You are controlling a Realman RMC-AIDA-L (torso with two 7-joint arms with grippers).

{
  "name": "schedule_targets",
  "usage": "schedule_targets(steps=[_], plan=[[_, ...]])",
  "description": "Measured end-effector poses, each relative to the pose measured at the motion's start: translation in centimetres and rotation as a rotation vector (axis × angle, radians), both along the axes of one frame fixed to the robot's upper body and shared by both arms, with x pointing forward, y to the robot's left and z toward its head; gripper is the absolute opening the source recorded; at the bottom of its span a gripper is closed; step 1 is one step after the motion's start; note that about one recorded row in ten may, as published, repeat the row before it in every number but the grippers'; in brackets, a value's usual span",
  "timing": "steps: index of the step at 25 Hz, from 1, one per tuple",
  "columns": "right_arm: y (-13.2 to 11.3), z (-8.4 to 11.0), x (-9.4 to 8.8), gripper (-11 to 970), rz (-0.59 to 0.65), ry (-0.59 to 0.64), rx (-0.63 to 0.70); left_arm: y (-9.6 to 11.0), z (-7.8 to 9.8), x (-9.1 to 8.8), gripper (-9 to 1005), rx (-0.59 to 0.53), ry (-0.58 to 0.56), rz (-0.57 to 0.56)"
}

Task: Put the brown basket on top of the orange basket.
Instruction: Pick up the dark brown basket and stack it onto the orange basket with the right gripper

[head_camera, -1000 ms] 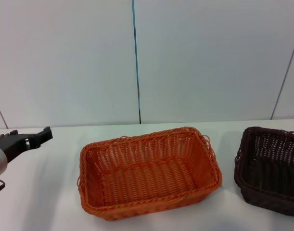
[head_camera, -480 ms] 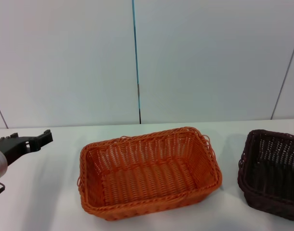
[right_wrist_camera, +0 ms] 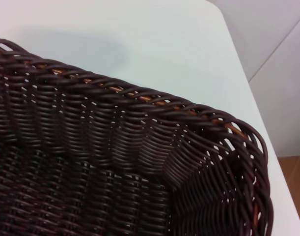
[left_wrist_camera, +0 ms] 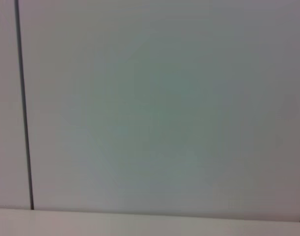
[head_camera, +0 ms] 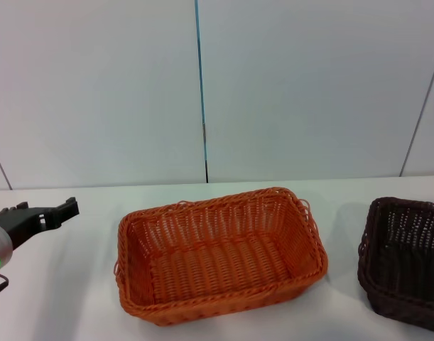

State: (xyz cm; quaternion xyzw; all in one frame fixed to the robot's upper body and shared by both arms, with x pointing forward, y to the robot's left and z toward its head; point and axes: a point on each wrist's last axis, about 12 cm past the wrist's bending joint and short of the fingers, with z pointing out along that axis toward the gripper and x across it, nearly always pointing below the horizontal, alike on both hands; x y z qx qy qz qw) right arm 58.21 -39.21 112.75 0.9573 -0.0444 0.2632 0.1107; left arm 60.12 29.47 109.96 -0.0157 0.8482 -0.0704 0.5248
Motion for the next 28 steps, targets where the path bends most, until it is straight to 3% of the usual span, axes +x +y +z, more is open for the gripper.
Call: schedule_targets(steps=[12, 18, 28], plan=[[-2.0, 4.1, -0.8, 234, -0.021, 0.002, -0.031, 0.0, -0.8, -0.2, 935, 0.009, 0.018, 0.005], [-2.4, 6.9, -0.6, 218, -0.014, -0.019, -0.054, 0.2, -0.9, -0.2, 935, 0.015, 0.014, 0.015], [-2.6, 10.0, -0.2, 174, -0.025, -0.031, -0.047, 1.1, -1.1, -0.6, 935, 0.031, -0.007, 0.063]])
